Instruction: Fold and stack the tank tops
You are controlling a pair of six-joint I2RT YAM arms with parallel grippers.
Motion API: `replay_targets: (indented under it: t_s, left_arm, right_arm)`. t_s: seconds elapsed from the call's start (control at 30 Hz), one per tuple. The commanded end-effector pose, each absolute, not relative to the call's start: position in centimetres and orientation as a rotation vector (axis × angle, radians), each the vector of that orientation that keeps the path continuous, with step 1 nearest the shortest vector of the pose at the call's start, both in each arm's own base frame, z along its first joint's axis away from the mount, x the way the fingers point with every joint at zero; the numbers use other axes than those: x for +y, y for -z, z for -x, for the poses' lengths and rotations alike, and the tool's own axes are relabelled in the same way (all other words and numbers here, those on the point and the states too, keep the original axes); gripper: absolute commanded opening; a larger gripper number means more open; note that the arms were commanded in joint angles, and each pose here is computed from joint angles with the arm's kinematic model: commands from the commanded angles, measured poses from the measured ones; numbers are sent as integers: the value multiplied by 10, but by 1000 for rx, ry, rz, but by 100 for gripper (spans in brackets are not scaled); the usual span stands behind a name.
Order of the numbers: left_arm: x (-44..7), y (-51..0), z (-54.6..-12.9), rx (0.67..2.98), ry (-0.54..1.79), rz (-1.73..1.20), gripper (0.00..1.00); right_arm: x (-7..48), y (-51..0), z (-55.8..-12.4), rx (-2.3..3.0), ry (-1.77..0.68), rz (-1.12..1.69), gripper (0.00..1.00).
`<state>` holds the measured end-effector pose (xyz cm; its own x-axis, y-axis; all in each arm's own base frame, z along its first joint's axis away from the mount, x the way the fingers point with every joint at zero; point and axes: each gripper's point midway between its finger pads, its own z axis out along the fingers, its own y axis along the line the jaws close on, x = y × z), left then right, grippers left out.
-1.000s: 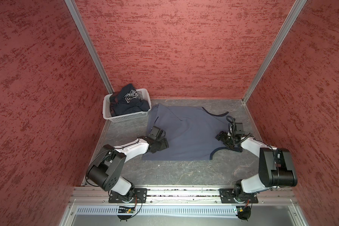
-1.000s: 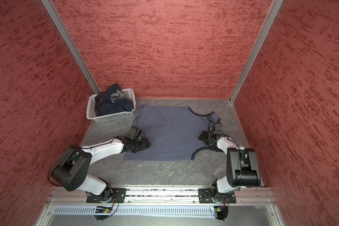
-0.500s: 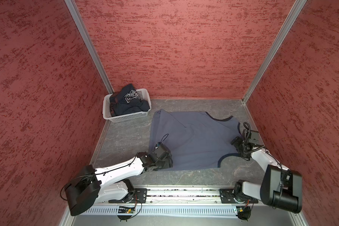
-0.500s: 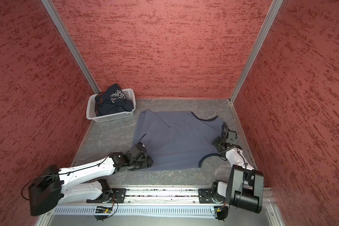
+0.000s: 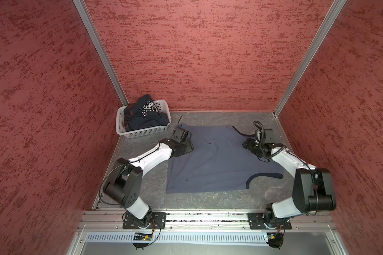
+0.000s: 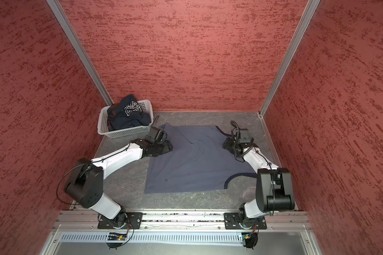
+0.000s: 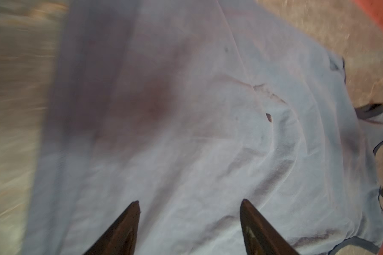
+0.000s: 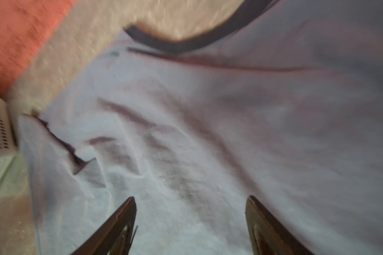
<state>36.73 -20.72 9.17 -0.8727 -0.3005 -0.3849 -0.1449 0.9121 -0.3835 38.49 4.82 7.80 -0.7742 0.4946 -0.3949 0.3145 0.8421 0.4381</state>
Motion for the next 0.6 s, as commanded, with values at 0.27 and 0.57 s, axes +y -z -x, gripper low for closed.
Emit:
replay_targets:
  t_s: [0.27, 0.57]
  left_arm:
    - [-235, -33, -366, 2763, 507, 242, 74]
    - [-229, -7, -285, 2836, 463, 196, 75]
  right_arm:
    - [61, -26, -376, 2665, -392, -574, 76]
    - [32, -12, -315, 2677, -251, -716, 76]
